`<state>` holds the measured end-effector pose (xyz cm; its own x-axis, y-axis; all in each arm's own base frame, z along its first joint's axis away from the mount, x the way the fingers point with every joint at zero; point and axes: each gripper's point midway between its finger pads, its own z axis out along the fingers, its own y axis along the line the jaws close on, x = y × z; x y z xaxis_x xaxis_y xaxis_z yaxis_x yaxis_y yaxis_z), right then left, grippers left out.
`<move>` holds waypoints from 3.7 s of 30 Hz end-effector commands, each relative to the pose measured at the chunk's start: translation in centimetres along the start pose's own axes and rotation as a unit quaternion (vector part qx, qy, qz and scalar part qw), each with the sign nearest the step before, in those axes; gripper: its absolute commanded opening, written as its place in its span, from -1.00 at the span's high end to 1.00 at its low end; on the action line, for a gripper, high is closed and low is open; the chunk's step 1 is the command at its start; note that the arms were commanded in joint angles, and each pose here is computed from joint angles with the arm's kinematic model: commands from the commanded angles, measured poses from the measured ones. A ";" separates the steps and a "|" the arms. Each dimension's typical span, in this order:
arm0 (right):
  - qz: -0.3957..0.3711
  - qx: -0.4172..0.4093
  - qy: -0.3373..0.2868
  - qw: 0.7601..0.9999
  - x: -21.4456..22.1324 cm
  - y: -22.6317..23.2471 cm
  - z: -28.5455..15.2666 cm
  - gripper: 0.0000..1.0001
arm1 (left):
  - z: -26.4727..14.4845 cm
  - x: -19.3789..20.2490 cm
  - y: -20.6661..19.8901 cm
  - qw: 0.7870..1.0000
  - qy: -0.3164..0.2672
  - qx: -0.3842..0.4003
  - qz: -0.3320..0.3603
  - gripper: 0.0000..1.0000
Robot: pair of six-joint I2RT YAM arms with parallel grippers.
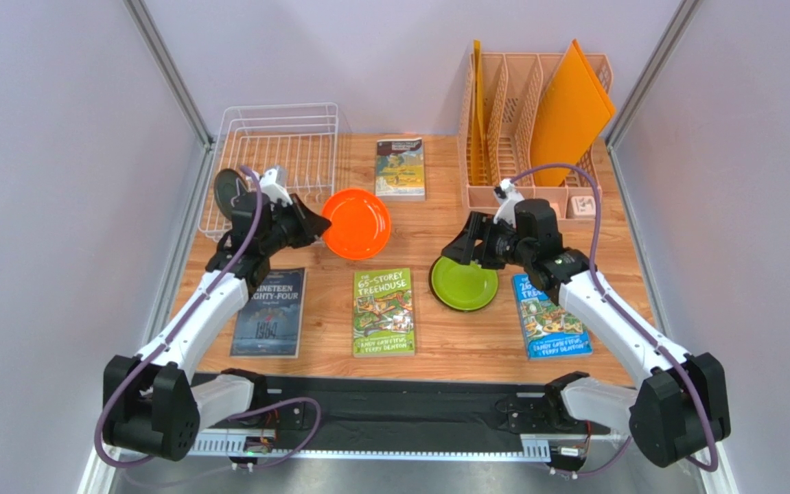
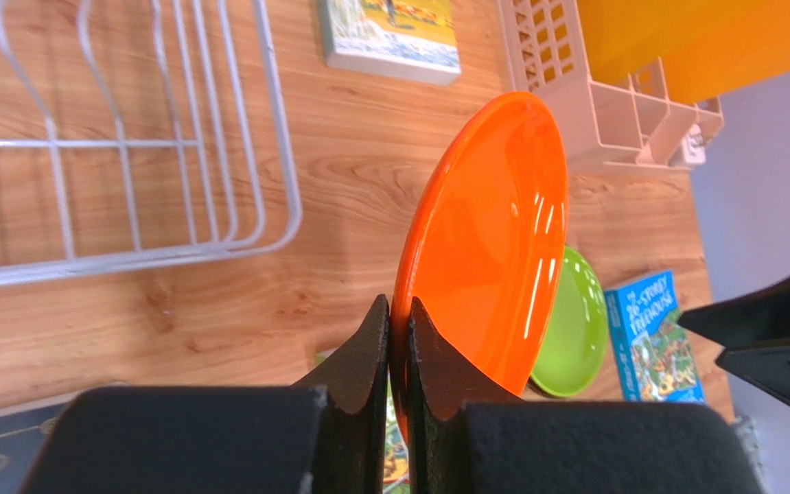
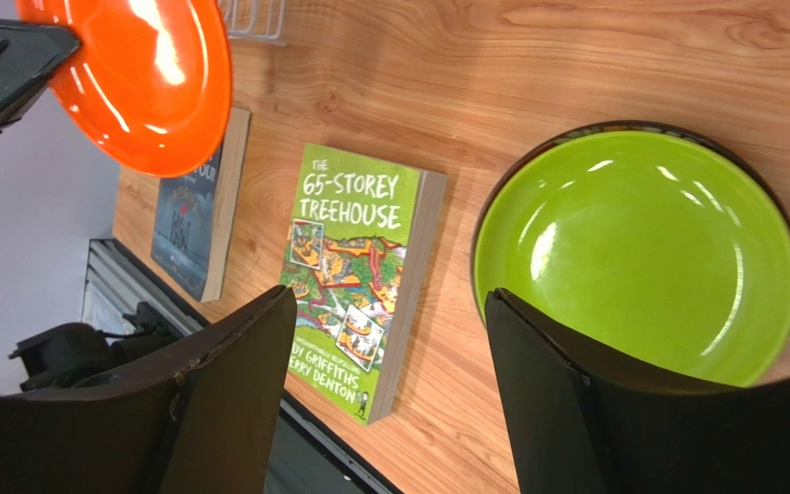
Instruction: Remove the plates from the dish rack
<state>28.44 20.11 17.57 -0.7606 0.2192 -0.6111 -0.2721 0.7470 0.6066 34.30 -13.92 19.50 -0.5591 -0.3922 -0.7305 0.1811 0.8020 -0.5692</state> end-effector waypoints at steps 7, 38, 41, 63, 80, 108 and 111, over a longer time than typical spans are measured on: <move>-0.017 -0.086 -0.020 0.996 -0.6 4.7 1.3 -0.47 | 0.3 -0.4 -5.6 0.997 -0.028 0.074 -0.001 1.00; 0.047 0.044 -0.061 0.996 -1.6 -3.9 0.5 1.00 | 1.3 4.2 -7.2 0.995 0.004 0.031 0.095 -0.98; 0.069 0.080 -0.058 0.993 -0.5 -6.5 -0.9 1.00 | 0.4 2.3 -4.8 0.990 -0.029 -0.038 0.132 -0.99; 0.145 0.119 0.023 0.982 4.3 -11.3 1.3 1.00 | -4.4 -5.6 0.5 0.950 -0.147 -0.207 0.181 -0.99; 0.136 0.169 0.048 0.975 4.2 -12.7 0.8 -0.29 | -4.1 -6.7 4.3 0.948 -0.141 -0.241 0.155 -0.99; 0.072 0.182 -0.018 0.981 -2.7 -11.5 0.4 -0.40 | -2.3 -15.3 24.7 0.907 -0.167 -0.384 0.041 -0.88; 0.070 0.179 -0.015 0.981 -3.1 -11.6 1.0 -0.40 | -1.6 -15.9 25.7 0.908 -0.171 -0.380 0.039 -0.78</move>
<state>31.67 10.56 9.52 -0.7981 0.3620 -0.4816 0.1341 0.8860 0.4438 43.72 12.29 14.16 -0.3631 -0.3511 -0.8630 -0.5070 0.8516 -0.1331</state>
